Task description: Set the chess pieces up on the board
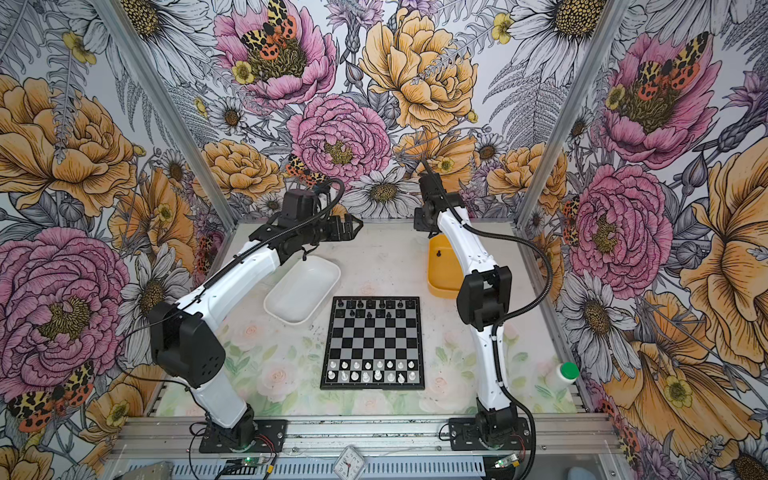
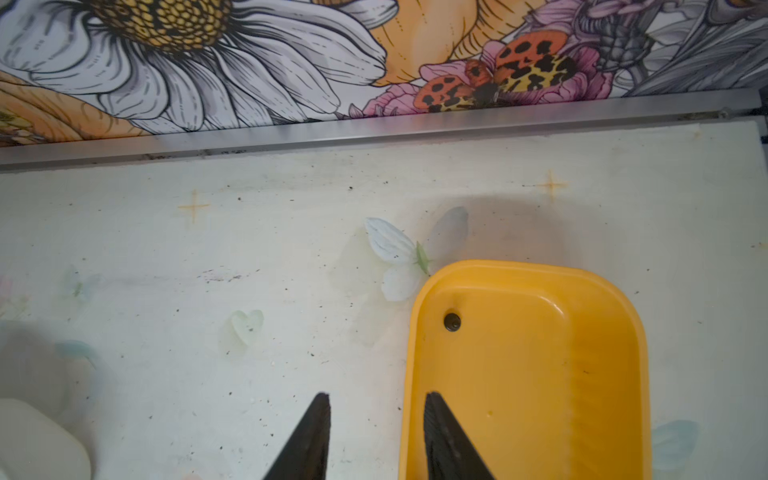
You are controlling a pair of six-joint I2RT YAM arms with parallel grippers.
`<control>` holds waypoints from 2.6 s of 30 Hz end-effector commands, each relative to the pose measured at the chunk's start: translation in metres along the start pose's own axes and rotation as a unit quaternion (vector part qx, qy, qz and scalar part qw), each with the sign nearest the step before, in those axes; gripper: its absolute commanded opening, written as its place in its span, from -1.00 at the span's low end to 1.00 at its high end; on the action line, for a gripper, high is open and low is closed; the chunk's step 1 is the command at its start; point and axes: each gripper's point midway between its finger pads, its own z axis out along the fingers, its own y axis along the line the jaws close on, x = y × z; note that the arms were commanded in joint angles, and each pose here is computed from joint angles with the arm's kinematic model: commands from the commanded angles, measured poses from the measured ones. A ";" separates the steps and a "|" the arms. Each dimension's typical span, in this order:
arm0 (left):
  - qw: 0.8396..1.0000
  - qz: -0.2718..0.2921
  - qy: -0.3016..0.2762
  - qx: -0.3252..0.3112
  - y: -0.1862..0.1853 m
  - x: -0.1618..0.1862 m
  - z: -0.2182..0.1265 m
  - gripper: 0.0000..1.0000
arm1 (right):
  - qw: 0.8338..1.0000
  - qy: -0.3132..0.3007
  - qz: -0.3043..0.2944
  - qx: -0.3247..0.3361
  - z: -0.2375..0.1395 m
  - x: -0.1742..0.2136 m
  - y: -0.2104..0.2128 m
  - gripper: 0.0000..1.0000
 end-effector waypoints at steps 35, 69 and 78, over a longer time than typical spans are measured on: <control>0.997 -0.017 0.045 0.067 -0.043 0.008 0.072 0.98 | 0.993 0.097 0.055 0.024 0.114 0.045 -0.068 -0.35; 0.996 -0.026 0.050 0.061 -0.034 0.012 0.069 0.98 | 0.991 0.120 0.048 0.022 0.132 0.062 -0.060 -0.48; 0.996 -0.030 0.050 0.062 -0.034 0.011 0.071 0.98 | 0.991 0.121 0.049 0.020 0.136 0.063 -0.061 -0.54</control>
